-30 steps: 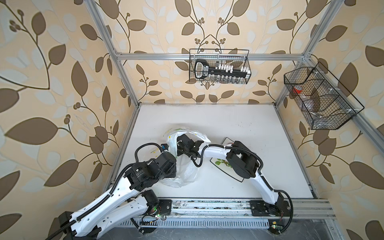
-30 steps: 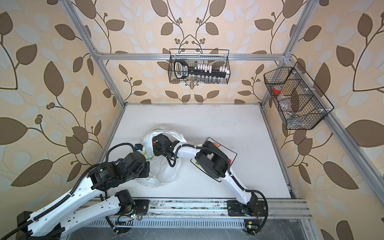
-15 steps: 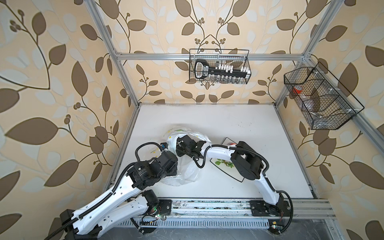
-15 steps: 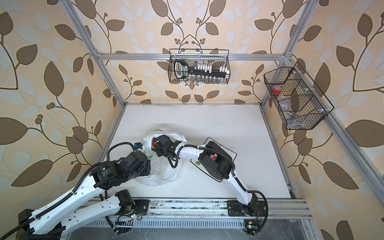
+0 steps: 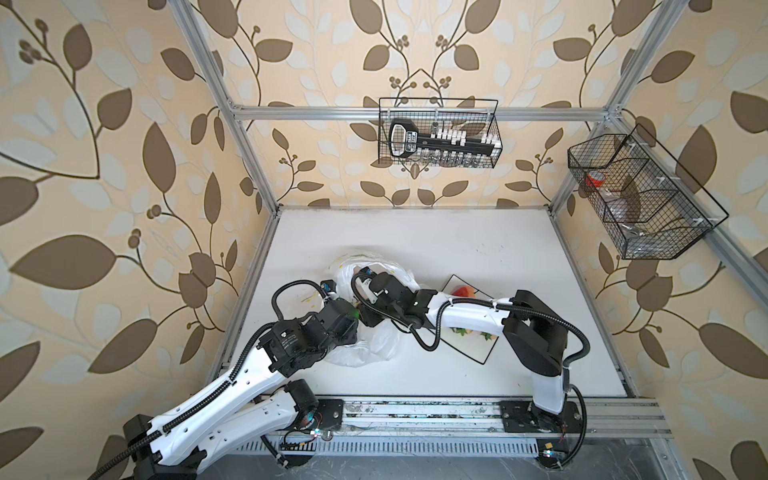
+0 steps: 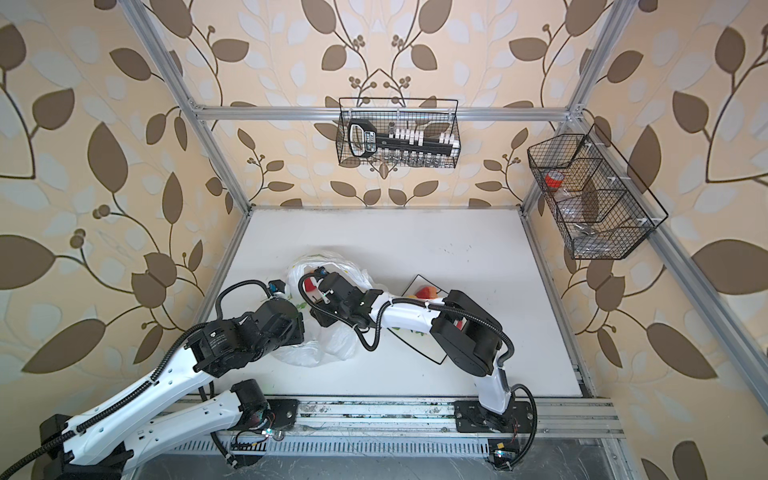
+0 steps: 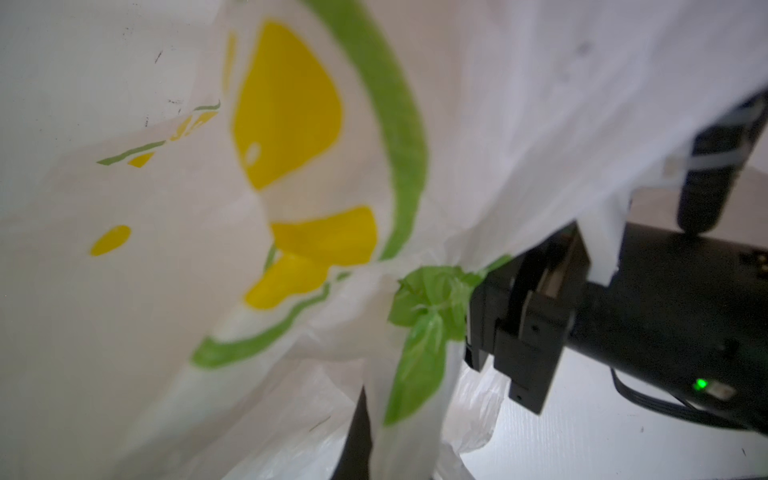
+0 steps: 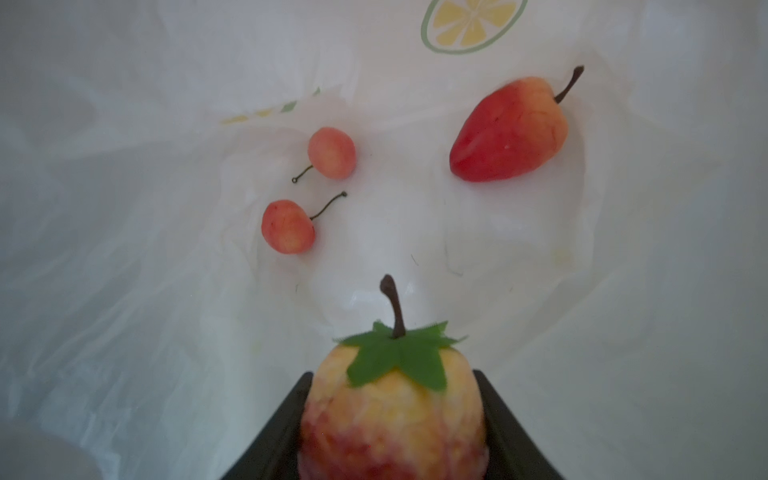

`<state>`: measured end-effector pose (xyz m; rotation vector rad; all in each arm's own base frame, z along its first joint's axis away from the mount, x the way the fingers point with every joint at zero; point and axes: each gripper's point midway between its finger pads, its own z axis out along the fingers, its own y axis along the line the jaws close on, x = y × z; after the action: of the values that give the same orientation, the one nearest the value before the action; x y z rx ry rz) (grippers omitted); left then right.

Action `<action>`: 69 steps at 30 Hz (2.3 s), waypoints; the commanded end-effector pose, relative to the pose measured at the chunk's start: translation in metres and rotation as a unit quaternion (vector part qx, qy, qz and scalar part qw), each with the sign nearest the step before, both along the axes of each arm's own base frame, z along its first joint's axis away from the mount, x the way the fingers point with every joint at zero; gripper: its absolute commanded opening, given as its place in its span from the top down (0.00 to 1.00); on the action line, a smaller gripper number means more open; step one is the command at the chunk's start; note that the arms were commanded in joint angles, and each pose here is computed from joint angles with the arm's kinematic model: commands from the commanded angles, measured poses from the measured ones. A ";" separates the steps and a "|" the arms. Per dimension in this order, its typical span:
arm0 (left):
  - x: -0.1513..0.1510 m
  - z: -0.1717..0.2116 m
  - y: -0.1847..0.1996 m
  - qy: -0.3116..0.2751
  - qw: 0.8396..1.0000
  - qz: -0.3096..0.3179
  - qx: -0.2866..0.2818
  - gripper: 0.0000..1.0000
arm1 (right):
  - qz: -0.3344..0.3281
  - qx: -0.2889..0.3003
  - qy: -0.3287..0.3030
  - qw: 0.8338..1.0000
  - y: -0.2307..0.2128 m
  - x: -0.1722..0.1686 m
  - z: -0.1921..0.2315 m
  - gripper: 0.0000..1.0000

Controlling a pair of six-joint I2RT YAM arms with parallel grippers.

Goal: Take the fake fruits out of the plastic bag
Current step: 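Lift the red-yellow apple out of the bag with the right gripper toward the tray, then lower the red-yellow apple onto the tray and open the right gripper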

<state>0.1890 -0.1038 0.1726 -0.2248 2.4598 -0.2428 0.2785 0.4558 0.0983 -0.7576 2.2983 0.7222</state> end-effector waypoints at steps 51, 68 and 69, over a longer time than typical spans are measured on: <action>0.015 0.011 -0.019 -0.015 0.998 -0.038 -0.052 1.00 | -0.533 -0.001 0.035 0.845 -0.384 0.039 -0.019 0.53; 0.002 0.013 -0.015 0.002 0.997 -0.051 -0.051 1.00 | -0.531 -0.013 0.062 0.845 -0.381 0.037 -0.050 0.34; 0.002 0.013 -0.015 0.002 0.997 -0.051 -0.051 1.00 | -0.531 -0.012 0.060 0.845 -0.381 0.037 -0.048 0.33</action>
<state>0.1926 -0.1197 0.1810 -0.1539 2.4652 -0.4065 0.3181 0.0769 0.0511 0.5858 2.3609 0.1961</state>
